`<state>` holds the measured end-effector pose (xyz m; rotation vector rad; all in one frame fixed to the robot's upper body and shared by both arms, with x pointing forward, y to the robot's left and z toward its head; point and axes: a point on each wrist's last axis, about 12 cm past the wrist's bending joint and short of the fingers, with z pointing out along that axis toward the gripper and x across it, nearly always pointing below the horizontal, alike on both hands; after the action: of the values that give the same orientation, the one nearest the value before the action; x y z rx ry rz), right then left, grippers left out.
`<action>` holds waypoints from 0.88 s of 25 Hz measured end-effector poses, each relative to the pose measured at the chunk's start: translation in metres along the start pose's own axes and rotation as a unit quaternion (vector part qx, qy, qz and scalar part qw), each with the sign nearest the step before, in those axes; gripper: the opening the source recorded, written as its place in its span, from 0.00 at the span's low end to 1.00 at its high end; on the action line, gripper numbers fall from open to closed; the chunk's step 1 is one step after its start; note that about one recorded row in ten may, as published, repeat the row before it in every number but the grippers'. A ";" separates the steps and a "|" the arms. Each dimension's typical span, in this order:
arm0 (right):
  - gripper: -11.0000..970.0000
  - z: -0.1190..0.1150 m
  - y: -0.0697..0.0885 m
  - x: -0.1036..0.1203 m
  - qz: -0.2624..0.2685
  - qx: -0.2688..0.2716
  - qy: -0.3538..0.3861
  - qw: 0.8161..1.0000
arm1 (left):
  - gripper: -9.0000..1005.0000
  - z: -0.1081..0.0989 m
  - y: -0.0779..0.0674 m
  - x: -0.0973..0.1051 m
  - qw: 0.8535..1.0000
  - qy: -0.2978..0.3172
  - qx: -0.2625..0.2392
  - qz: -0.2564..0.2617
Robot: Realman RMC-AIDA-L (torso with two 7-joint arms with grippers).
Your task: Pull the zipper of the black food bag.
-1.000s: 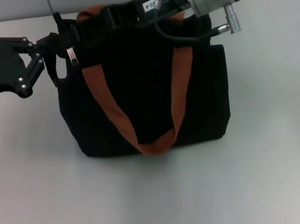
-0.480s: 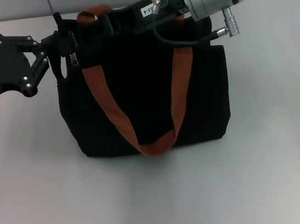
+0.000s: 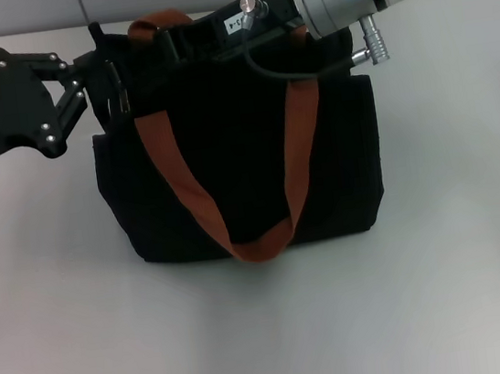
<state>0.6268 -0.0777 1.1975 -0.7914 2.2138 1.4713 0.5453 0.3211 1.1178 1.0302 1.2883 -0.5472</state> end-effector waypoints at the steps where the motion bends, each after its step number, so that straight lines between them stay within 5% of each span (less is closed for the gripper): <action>1: 0.75 0.000 0.000 0.000 0.000 0.000 0.000 1.000 | 0.05 0.000 0.000 0.000 1.000 -0.001 0.000 0.001; 22: 0.74 0.001 -0.001 0.001 -0.008 -0.003 -0.011 1.000 | 0.05 0.008 0.001 -0.004 1.000 -0.004 0.002 -0.010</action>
<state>0.6265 -0.0770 1.1958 -0.7888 2.1834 1.4717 0.5496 0.3144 1.1215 1.0176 1.2918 -0.5697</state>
